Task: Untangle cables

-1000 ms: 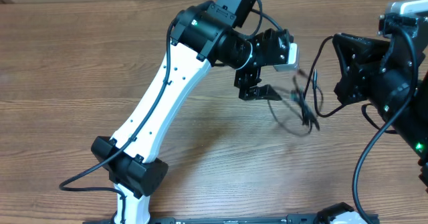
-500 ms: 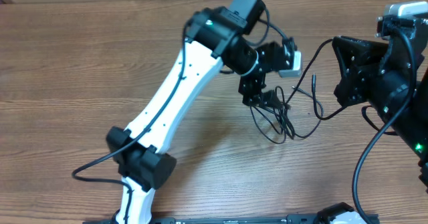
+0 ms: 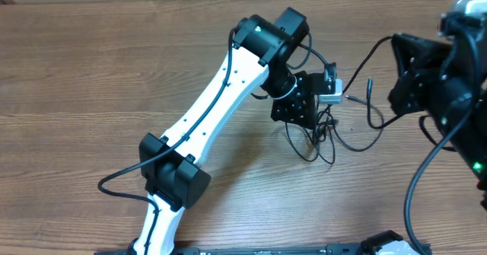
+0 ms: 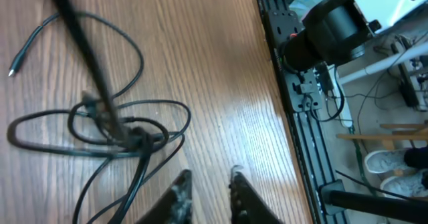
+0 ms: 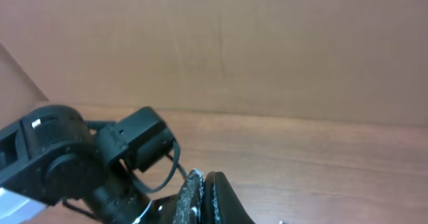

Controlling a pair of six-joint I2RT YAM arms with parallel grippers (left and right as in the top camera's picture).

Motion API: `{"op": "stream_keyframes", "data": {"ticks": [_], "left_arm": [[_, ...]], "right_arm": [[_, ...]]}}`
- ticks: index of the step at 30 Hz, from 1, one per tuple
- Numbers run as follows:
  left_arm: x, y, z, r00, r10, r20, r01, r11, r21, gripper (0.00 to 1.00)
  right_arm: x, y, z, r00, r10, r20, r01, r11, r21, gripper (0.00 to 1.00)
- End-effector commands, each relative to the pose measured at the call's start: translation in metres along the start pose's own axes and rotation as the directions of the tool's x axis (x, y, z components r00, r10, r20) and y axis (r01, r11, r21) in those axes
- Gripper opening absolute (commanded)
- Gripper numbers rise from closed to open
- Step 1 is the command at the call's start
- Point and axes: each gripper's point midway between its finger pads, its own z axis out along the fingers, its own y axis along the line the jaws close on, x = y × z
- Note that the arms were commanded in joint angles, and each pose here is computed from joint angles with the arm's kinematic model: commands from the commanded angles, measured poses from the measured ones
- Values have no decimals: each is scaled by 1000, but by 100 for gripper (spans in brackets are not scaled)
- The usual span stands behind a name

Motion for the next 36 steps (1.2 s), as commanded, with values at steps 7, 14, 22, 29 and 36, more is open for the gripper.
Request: {"op": "stream_keyframes", "data": {"ticks": [7, 14, 22, 29, 36], "left_arm": [[1, 5, -26, 1000, 18, 19, -16, 998, -68, 69], [11, 15, -30, 1000, -20, -21, 17, 993, -113, 70], [13, 17, -45, 996, -86, 2, 86, 985, -147, 68], [-5, 10, -86, 992, -103, 72, 118, 959, -258, 66], [-24, -1, -145, 975, -153, 160, 211, 861, -463, 66]], "right_arm": [[-58, -3, -60, 974, 10, 226, -9, 1000, -3, 4], [-69, -36, -70, 960, -9, 281, -46, 981, 188, 4], [-96, -87, -100, 908, -42, 416, -171, 871, 461, 4], [-110, -117, -99, 889, -62, 454, -231, 794, 562, 4], [-90, -172, -18, 939, 51, 341, -264, 740, 618, 4]]}}
